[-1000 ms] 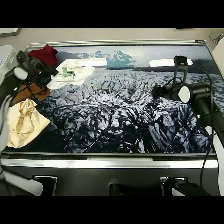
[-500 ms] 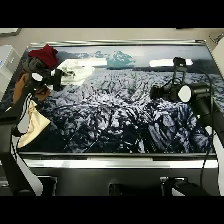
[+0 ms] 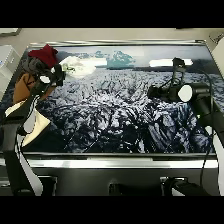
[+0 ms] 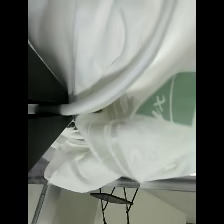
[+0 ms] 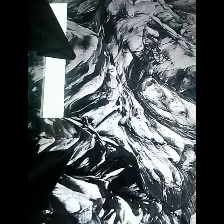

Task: Fold the clothes and pants, and hang the long-sleeved shirts on hangers.

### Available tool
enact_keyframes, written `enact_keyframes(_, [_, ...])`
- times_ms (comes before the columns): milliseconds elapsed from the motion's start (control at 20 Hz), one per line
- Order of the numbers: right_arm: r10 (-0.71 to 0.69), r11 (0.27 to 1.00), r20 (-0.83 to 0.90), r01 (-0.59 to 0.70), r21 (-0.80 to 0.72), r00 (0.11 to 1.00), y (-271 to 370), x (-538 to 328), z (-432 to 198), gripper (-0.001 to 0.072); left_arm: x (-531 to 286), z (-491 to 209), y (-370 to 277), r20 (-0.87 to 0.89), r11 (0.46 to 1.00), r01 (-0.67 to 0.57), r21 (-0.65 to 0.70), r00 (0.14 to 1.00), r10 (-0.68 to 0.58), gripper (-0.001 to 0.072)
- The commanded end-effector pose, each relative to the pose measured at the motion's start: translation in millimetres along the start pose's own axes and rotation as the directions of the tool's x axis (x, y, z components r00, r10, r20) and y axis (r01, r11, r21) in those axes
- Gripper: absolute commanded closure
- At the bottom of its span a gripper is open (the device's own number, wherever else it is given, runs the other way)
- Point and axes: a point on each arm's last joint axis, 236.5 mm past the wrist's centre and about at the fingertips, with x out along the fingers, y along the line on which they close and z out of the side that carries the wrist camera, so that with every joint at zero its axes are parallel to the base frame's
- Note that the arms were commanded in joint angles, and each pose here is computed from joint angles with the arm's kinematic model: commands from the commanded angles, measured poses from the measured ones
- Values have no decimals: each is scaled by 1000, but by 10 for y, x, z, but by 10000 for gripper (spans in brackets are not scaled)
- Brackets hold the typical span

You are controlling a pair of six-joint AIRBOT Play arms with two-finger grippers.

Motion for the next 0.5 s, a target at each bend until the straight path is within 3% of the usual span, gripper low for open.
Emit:
enact_keyframes(0, [14,1000,16,-14,-12,1000,45,-35,54,81,-206,-72,-544,10,974,85,209,996,-89,686])
enact_keyframes(50, [3,998,43,0,-61,999,35,-94,148,81,-424,-138,-934,1,913,131,386,990,-142,688])
enact_keyframes(100, [-8,993,80,17,-118,997,32,-187,277,81,-717,-245,-1358,-23,802,173,571,980,-196,688])
enact_keyframes(200, [-37,973,189,79,-218,981,24,-493,631,81,-1579,-672,-2222,-132,424,246,871,951,-280,688])
enact_keyframes(300, [-51,953,318,142,-269,947,52,-933,1007,81,-2564,-1154,-2737,-218,135,263,955,936,-277,688])
enact_keyframes(350, [-53,948,372,164,-274,927,66,-1148,1139,81,-2972,-1323,-2779,-225,47,242,969,947,-228,688])
enact_keyframes(450, [-43,945,445,181,-271,894,110,-1546,1275,81,-3605,-1609,-2494,-219,26,220,975,974,-50,688])
